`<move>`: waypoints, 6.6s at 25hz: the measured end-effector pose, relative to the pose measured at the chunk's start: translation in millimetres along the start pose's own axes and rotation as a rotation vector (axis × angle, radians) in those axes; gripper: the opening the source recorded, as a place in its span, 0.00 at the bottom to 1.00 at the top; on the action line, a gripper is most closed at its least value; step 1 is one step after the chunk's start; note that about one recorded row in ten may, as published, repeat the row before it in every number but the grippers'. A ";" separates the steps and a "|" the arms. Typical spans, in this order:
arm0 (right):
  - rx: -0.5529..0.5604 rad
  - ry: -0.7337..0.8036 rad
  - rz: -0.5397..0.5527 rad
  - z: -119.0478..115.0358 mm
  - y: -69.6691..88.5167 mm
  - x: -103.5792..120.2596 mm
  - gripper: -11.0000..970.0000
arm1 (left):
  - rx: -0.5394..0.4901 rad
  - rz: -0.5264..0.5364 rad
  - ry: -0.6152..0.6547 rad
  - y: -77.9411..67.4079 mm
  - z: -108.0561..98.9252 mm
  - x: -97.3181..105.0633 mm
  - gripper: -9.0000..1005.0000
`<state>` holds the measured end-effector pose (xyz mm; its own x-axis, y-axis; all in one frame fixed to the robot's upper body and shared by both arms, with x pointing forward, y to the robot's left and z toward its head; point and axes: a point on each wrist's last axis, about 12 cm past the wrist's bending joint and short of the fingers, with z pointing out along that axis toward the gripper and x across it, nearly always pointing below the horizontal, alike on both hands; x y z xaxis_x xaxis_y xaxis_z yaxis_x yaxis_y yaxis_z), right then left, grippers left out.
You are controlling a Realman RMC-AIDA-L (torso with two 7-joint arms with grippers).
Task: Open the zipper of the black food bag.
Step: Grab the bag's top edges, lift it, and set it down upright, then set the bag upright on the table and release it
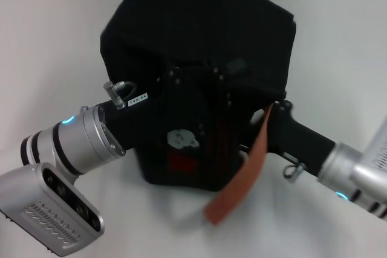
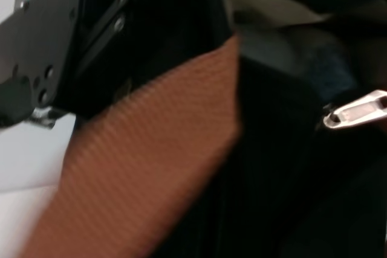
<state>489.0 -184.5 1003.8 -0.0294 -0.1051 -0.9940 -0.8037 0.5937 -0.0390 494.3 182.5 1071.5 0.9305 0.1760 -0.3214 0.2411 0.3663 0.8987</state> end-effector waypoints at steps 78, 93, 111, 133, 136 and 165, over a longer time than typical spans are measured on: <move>0.404 -0.197 -0.762 -23.3 33.1 -20.9 0.38 | -0.001 -0.025 0.056 -8.5 -9.5 -3.7 0.10; 0.400 -0.099 -0.732 -33.2 38.3 -5.5 0.01 | -0.002 -0.024 0.055 -8.2 -9.1 -3.4 0.10; 0.389 0.185 -0.723 -80.7 50.1 39.7 0.02 | -0.019 -0.020 0.078 -6.5 -8.3 -0.6 0.10; 0.513 -0.300 -0.390 -107.5 40.1 -4.6 0.45 | -0.465 -0.463 0.497 -25.0 -70.5 -19.1 0.10; 0.500 -0.311 -0.366 -106.3 37.7 -5.5 0.58 | -0.499 -0.475 0.550 -28.8 -84.5 -25.0 0.10; 0.352 -0.442 -0.171 -127.6 14.0 -17.2 0.79 | -0.314 -0.770 0.502 -56.3 -56.0 -27.2 0.10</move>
<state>402.4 -276.2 1033.3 0.3940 0.0749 -0.9160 -0.5278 0.8344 -0.1588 440.0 208.2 1012.9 0.3052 0.1284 -0.9436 0.5824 0.7587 0.2917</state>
